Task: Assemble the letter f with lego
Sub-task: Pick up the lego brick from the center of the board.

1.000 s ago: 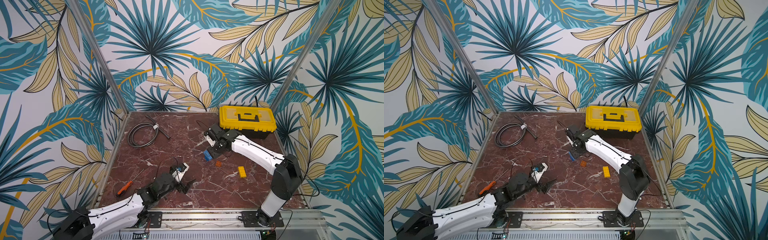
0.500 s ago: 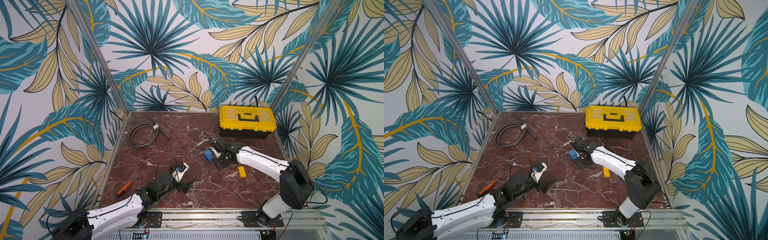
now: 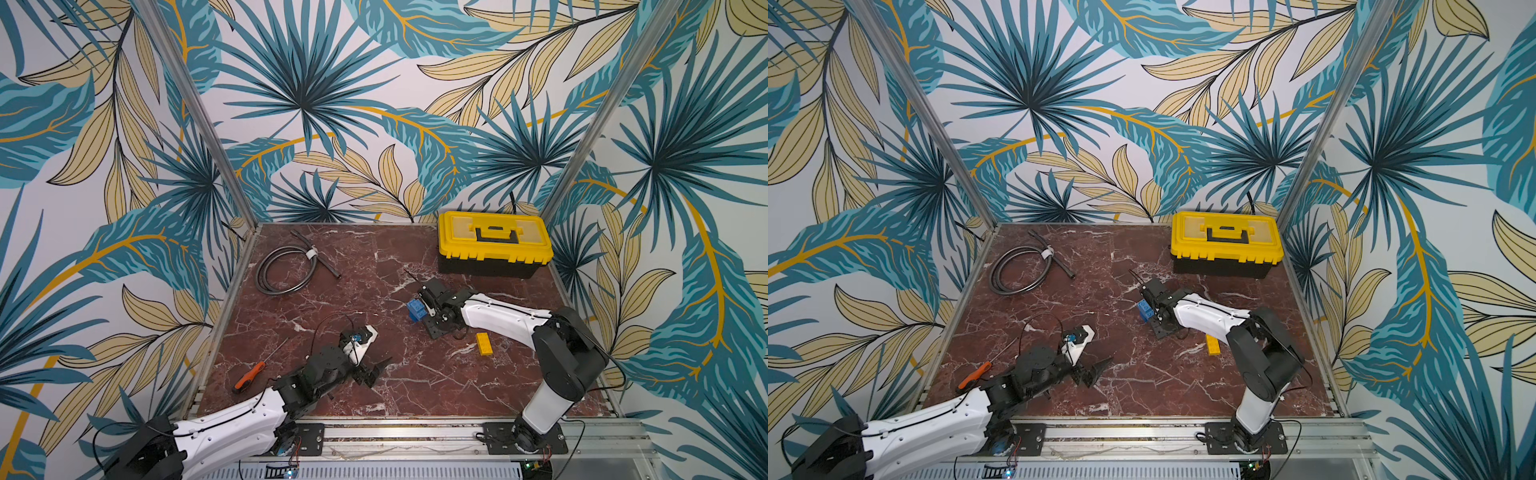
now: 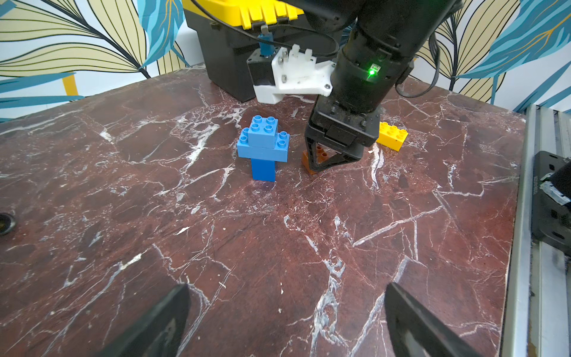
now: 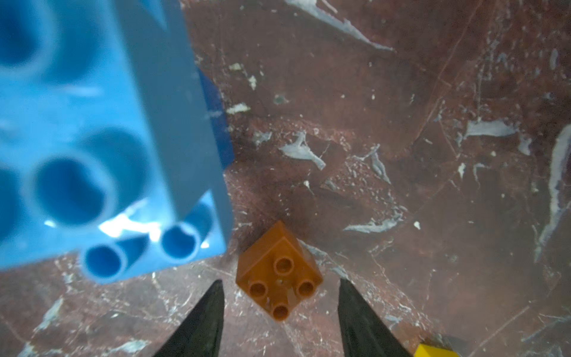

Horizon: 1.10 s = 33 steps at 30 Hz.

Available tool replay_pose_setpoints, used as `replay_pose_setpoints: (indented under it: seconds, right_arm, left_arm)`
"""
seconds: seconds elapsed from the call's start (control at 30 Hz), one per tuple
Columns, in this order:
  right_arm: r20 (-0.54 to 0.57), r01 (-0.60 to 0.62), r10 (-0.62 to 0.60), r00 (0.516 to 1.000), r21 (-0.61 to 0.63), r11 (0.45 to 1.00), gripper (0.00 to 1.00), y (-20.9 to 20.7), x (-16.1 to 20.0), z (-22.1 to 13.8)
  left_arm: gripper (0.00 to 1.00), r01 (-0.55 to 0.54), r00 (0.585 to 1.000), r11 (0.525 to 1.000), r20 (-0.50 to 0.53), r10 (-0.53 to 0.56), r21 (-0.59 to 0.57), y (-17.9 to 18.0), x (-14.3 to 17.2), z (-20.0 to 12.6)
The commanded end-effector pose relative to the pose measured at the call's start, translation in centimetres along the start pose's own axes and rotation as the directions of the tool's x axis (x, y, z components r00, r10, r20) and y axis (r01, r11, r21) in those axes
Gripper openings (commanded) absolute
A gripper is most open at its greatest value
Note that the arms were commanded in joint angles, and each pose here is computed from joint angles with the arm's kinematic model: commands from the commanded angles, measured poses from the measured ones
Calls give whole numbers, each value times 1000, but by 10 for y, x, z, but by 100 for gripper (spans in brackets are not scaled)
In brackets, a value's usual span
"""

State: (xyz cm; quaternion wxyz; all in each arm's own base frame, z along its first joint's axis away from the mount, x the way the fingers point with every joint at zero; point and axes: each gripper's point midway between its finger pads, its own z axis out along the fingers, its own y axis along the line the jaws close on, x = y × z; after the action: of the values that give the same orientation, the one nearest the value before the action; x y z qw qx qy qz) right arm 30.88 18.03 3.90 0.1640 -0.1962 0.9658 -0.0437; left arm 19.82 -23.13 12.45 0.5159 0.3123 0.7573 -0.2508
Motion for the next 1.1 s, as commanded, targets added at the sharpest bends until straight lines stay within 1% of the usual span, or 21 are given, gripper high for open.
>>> replay_pose_setpoints:
  seconds: [0.0,0.4,0.77,1.07]
  right_arm:
    - [2,-27,27,1000,28,999,60,-6,2,9]
    - [3,-74,74,997,32,997,56,-15,-4,16]
    - [-10,-69,69,998,-11,998,55,-11,0,14]
    - [-33,-70,69,997,-28,997,50,-9,4,17]
  left_arm:
    - [99,-5,1000,1000,26,4,15,-4,-8,-1]
    - [99,-1,1000,1000,25,0,15,-3,-9,0]
    - [99,-3,1000,1000,13,3,27,-6,-8,2]
    - [100,-3,1000,1000,10,3,27,-6,-8,3]
